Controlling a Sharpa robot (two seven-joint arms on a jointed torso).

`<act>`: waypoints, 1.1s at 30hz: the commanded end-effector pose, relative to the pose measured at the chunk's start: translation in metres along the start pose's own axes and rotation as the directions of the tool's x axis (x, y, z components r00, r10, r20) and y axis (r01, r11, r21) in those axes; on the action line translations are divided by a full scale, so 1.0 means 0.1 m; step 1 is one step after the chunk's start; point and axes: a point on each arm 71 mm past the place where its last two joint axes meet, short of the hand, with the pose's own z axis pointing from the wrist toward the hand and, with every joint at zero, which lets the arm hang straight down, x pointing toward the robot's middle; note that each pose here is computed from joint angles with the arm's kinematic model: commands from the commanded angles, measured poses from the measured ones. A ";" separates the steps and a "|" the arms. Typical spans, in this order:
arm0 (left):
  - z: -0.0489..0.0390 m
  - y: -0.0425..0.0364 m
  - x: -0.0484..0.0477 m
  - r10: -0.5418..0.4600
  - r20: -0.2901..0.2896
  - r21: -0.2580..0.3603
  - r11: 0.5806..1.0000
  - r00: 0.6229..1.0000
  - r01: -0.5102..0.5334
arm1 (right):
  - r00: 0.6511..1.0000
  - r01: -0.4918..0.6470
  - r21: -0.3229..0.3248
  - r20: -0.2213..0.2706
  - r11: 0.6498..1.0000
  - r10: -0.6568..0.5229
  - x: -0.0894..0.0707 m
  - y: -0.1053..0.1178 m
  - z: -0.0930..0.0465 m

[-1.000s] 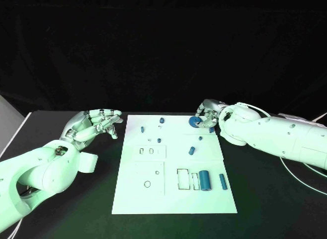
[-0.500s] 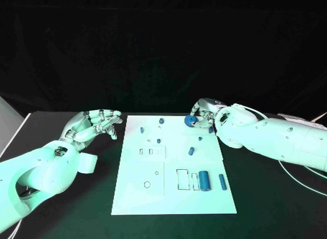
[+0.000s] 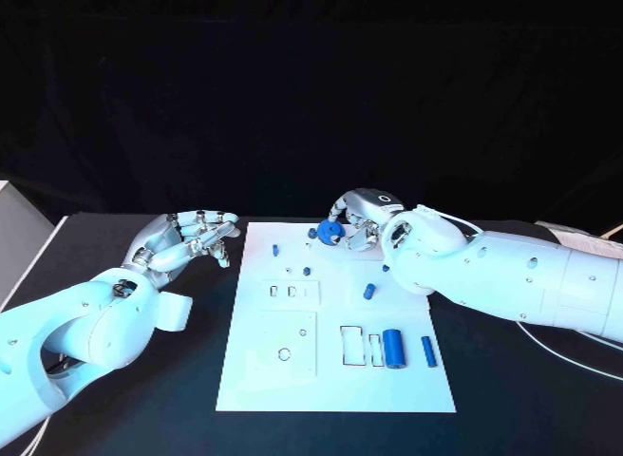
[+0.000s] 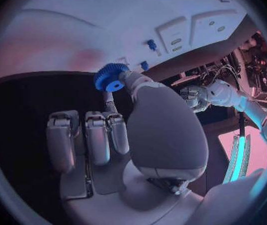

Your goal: Assemble the parts on the task board

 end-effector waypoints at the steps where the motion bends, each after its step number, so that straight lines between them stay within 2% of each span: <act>1: 0.006 -0.010 0.034 -0.007 -0.022 0.009 1.000 1.000 0.007 | 0.999 0.043 -0.040 0.002 0.998 -0.043 0.04 0.11 0.04; 6: 0.006 -0.008 0.033 -0.006 -0.021 0.007 1.000 1.000 0.006 | 0.998 0.050 -0.040 -0.027 0.998 -0.051 0.13 0.20 0.09; 16: 0.006 -0.006 0.030 -0.006 -0.021 0.005 1.000 1.000 0.006 | 0.997 0.061 -0.047 -0.046 0.997 -0.063 0.23 0.33 0.14; 33: 0.003 -0.013 0.048 -0.008 -0.027 0.004 1.000 1.000 0.008 | 0.991 0.102 -0.019 -0.081 0.995 -0.103 0.34 0.31 0.23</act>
